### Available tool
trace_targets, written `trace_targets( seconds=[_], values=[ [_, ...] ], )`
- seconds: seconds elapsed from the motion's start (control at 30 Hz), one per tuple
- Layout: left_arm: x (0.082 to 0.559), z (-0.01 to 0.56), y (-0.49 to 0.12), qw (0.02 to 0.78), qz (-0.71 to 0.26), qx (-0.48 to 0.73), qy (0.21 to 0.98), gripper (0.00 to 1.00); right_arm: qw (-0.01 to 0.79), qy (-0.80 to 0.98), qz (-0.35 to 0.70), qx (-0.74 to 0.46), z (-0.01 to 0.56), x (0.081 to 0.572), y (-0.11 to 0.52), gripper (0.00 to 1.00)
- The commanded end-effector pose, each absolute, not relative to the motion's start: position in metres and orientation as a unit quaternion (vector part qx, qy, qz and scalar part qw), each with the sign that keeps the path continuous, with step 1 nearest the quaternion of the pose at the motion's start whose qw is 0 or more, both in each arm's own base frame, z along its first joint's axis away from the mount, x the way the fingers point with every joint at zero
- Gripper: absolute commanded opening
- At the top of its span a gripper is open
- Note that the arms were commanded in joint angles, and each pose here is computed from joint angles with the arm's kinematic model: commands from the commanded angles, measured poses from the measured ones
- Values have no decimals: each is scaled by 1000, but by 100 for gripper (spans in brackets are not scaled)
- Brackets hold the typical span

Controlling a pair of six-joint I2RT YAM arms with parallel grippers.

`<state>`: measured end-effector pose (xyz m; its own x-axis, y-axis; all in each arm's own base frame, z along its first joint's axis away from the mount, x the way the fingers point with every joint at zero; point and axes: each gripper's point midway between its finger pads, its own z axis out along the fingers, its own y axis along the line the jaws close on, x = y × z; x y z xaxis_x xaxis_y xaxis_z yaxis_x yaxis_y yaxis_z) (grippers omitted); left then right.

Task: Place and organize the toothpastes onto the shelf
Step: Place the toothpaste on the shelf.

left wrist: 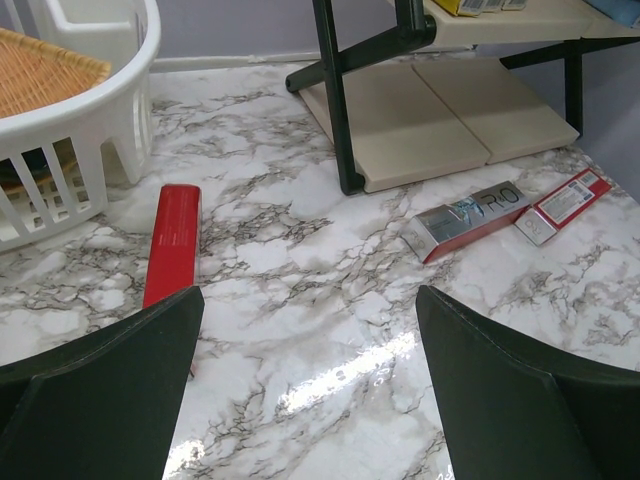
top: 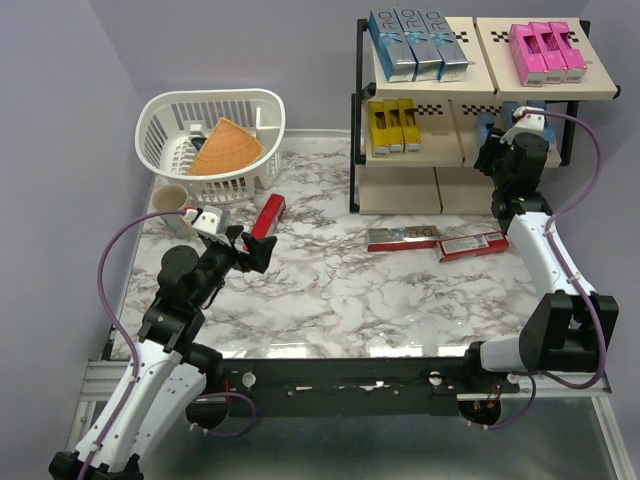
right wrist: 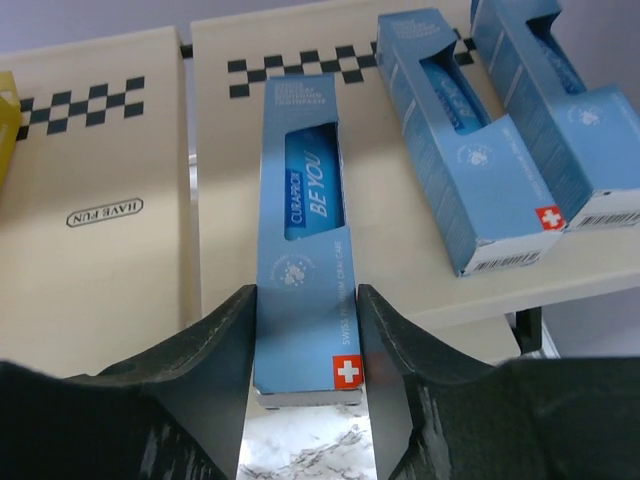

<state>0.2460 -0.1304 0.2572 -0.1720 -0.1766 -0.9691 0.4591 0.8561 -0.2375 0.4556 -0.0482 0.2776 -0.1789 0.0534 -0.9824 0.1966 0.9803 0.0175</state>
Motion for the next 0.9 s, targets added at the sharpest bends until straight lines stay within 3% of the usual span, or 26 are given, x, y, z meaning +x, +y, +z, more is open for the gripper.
trace_targets(
  seconds=[0.0, 0.23, 0.87],
  values=[
    [245, 260, -132, 636, -255, 104, 721, 99, 668, 738, -62, 71, 300, 459, -55, 50],
    [245, 259, -132, 637, -254, 103, 721, 99, 681, 728, -69, 38, 307, 470, -64, 41],
    [249, 254, -132, 630, -249, 105, 728, 99, 670, 736, -97, -4, 286, 497, -90, 41]
  ],
)
